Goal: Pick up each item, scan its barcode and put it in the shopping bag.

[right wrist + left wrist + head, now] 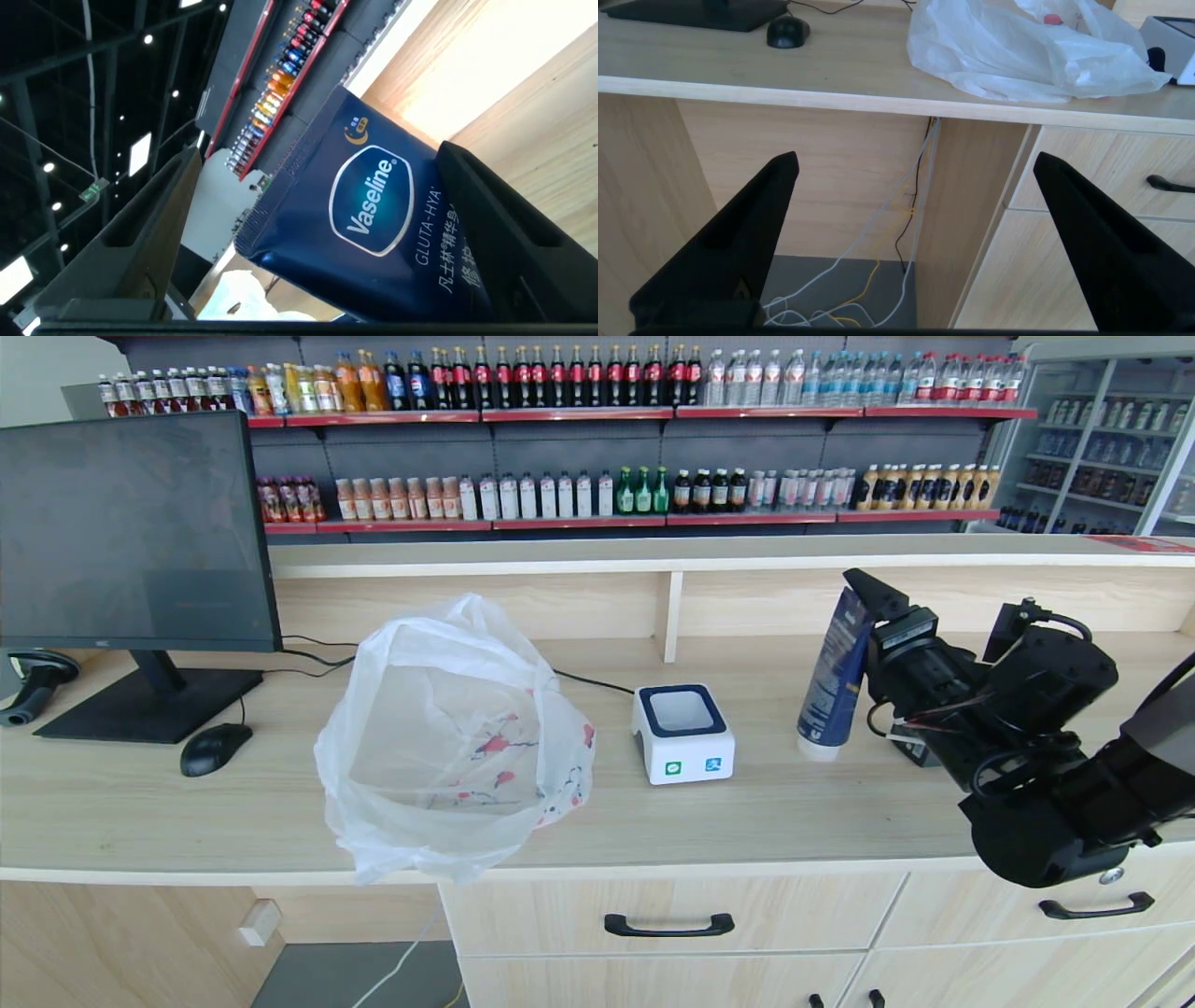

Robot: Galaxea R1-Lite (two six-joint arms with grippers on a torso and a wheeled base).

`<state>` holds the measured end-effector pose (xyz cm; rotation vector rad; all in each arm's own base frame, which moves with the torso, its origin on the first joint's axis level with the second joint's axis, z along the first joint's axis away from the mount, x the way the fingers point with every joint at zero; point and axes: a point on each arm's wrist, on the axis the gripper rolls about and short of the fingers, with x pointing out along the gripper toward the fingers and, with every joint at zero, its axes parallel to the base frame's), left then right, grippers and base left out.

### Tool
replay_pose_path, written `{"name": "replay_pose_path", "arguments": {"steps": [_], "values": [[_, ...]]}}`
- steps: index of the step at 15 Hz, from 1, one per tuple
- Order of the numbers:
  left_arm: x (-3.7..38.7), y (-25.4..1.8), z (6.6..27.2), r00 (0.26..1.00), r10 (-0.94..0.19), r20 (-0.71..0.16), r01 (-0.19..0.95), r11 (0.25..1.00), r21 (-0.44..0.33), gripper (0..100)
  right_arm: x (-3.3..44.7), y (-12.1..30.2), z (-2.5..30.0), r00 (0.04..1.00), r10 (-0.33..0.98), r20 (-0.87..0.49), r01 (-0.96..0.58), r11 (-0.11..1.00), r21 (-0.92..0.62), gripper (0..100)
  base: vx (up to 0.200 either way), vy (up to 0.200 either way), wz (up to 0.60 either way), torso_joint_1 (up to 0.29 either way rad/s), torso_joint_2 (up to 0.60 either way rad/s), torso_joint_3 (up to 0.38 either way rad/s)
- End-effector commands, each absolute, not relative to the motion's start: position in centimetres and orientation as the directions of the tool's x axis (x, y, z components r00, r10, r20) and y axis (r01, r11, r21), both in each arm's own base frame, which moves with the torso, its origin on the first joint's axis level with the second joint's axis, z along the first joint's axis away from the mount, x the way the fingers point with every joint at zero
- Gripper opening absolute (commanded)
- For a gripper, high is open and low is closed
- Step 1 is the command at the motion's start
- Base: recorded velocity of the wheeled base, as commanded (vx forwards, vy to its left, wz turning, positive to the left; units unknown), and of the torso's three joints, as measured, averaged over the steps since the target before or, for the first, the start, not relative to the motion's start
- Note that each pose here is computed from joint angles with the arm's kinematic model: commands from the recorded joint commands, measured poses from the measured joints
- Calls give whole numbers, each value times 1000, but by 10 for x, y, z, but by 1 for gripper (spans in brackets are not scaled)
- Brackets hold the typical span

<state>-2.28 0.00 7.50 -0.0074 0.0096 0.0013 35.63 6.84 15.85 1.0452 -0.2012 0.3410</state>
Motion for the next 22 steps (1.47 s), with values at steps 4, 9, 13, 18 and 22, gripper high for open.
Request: {"name": "replay_pose_path", "arguments": {"steps": [4, 9, 13, 18, 22], "values": [[-23, 0, 75, 1000, 0, -9, 0, 1000, -8, 100, 358, 69, 158, 929, 180, 322, -369, 455, 810, 100, 0, 0, 0, 0, 0, 0], [-23, 0, 75, 1000, 3, -9, -3, 1000, -8, 100, 358, 63, 159, 930, 166, 328, -367, 463, 807, 100, 0, 0, 0, 0, 0, 0], [-23, 0, 75, 1000, 2, -9, -2, 1000, -8, 100, 364, 45, 168, 926, 117, 360, -368, 497, 786, 100, 0, 0, 0, 0, 0, 0], [-23, 0, 75, 1000, 2, -9, -2, 1000, -8, 100, 337, 49, 198, 897, 130, 422, -418, 560, 716, 100, 0, 0, 0, 0, 0, 0], [-23, 0, 75, 1000, 3, -9, -3, 1000, -8, 100, 345, 30, 213, 862, 167, 479, -415, 775, 477, 100, 0, 0, 0, 0, 0, 0]]}}
